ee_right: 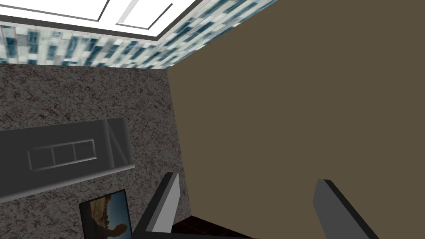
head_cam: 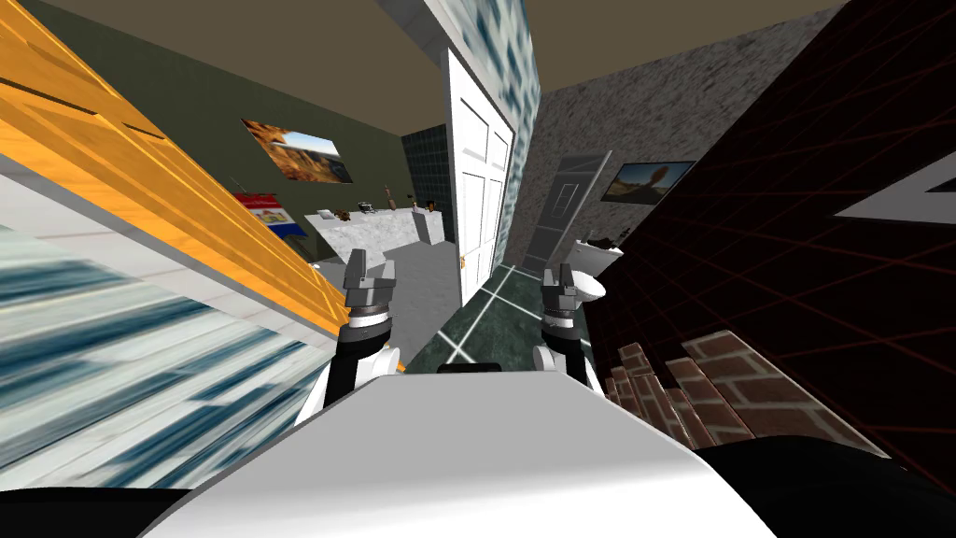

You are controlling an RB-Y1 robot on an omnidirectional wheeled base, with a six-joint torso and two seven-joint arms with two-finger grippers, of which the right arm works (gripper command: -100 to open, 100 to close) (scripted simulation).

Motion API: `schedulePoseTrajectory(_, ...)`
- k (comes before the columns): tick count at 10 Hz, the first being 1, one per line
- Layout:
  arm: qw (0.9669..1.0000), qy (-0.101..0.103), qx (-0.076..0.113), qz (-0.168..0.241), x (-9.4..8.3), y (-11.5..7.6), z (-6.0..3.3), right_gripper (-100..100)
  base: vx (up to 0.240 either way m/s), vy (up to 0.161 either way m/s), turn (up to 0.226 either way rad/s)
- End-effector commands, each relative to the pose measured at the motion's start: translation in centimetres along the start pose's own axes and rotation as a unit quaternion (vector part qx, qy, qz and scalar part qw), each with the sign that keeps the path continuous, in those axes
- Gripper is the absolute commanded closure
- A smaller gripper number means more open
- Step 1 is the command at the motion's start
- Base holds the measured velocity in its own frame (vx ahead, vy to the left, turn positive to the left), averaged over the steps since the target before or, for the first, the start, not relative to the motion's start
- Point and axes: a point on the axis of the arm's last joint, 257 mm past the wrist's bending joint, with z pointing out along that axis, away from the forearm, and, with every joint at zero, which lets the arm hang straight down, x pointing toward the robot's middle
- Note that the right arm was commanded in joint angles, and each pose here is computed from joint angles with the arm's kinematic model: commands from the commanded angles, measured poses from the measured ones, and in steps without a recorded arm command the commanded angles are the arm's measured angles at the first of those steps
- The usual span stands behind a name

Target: Push the door open

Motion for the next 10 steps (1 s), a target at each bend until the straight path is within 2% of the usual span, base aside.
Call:
schedulePoseTrajectory(1,1.0000,0.005,0.005,0.006,0.5,-0.9,-0.13,-100,0.031,-0.007,0.033)
schedulePoseTrajectory(10,0.9968,0.039,0.046,0.053,4.6,-7.1,-1.42,-100,0.089,-0.030,0.063)
